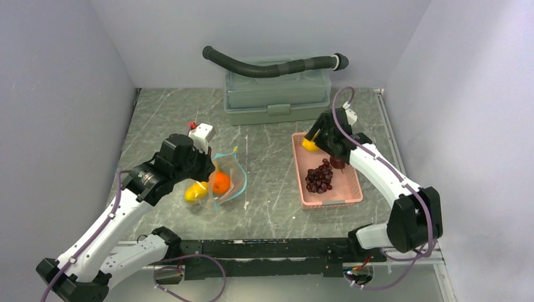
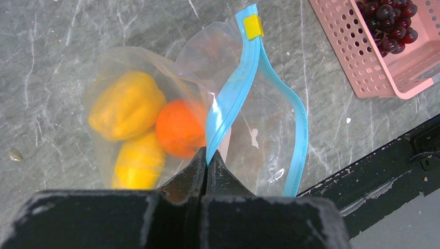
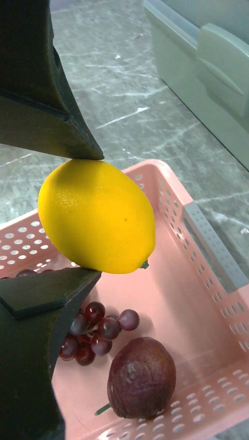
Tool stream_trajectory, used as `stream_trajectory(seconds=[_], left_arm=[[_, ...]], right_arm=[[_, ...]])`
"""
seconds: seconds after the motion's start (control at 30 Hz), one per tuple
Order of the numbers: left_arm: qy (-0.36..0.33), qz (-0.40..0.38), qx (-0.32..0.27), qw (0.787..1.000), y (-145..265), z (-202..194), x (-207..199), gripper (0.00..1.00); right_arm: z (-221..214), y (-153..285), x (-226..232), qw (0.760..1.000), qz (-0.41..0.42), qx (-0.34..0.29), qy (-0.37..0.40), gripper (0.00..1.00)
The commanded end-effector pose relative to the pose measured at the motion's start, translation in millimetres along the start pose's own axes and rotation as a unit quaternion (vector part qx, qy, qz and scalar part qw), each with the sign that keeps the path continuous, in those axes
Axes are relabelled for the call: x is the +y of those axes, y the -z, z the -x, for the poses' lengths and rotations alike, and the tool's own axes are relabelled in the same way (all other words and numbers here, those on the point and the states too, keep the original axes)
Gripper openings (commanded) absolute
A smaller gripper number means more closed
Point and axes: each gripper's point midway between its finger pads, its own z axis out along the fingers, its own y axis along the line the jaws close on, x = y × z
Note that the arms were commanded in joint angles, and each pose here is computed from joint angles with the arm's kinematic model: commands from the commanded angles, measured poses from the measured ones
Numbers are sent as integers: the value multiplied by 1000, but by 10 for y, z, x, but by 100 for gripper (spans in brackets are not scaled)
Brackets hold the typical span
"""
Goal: Place the food in the zip-top bag and seal the zipper
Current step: Pick up the fake fruit from the bin, then place the fake fruit in the zipper food storage bag.
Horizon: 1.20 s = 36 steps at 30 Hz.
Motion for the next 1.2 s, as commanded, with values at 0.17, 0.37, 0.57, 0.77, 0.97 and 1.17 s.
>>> stream_trajectory(seconds=[0.17,0.37,0.57,0.77,0.97,1.17], left_arm=[[-6,0,-13,1000,14,57,4,0],[-6,0,-12,1000,15,54,1,0],[-5,0,-14,1000,25,57,2,0],[-5,0,-14,1000,29,56,0,0],[-5,12,-19,1000,36,70,42,0],[-4,13,-20,1000,35,75,45,0]], right_arm=[[-22,536,449,988,154,-5,30,0],[-162,951,808,968,240,-8,70,0],[-435,1344,1210,939,321,-7,122,0],[-716,1607,1512,910,380,5,164,0],[-1053,1773,1744,885,418,28,203,0],[-1320,1878,1894,869,429,32,243,0]])
